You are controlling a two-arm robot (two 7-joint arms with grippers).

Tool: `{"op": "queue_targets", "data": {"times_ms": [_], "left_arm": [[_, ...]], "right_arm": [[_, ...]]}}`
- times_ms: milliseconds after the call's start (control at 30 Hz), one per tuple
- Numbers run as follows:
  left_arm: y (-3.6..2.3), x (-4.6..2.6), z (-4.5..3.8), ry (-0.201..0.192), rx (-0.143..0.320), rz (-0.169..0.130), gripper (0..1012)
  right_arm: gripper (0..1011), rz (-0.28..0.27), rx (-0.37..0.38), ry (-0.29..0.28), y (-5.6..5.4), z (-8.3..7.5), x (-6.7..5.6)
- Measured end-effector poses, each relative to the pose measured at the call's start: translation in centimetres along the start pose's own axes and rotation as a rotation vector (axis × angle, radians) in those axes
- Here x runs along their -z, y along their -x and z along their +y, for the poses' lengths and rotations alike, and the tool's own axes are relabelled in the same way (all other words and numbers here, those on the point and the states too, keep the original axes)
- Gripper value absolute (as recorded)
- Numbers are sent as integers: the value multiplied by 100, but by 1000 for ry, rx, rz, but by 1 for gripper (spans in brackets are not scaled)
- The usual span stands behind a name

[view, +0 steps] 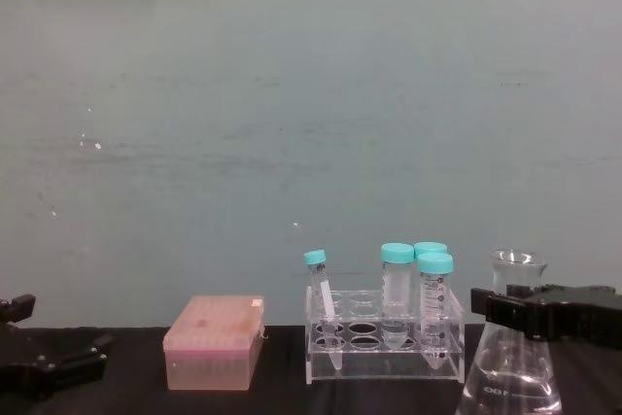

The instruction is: Pick up the beaker with the right gripper, shake it three times, and then put it down.

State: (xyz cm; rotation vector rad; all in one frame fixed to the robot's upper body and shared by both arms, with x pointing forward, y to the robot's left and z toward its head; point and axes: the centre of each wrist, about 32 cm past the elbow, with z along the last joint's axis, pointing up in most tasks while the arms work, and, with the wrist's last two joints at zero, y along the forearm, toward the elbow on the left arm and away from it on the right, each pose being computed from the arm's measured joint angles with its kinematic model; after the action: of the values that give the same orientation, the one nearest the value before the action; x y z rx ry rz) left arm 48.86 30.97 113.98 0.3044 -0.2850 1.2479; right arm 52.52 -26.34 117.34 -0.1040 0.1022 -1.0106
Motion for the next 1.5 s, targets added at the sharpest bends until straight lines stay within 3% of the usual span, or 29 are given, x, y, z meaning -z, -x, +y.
{"op": "queue_targets", "data": {"times_ms": [1500], "left_arm": [[0,0,0,0,0,0,1000]], "right_arm": [[461,-3,4,8,2,64,24]]}}
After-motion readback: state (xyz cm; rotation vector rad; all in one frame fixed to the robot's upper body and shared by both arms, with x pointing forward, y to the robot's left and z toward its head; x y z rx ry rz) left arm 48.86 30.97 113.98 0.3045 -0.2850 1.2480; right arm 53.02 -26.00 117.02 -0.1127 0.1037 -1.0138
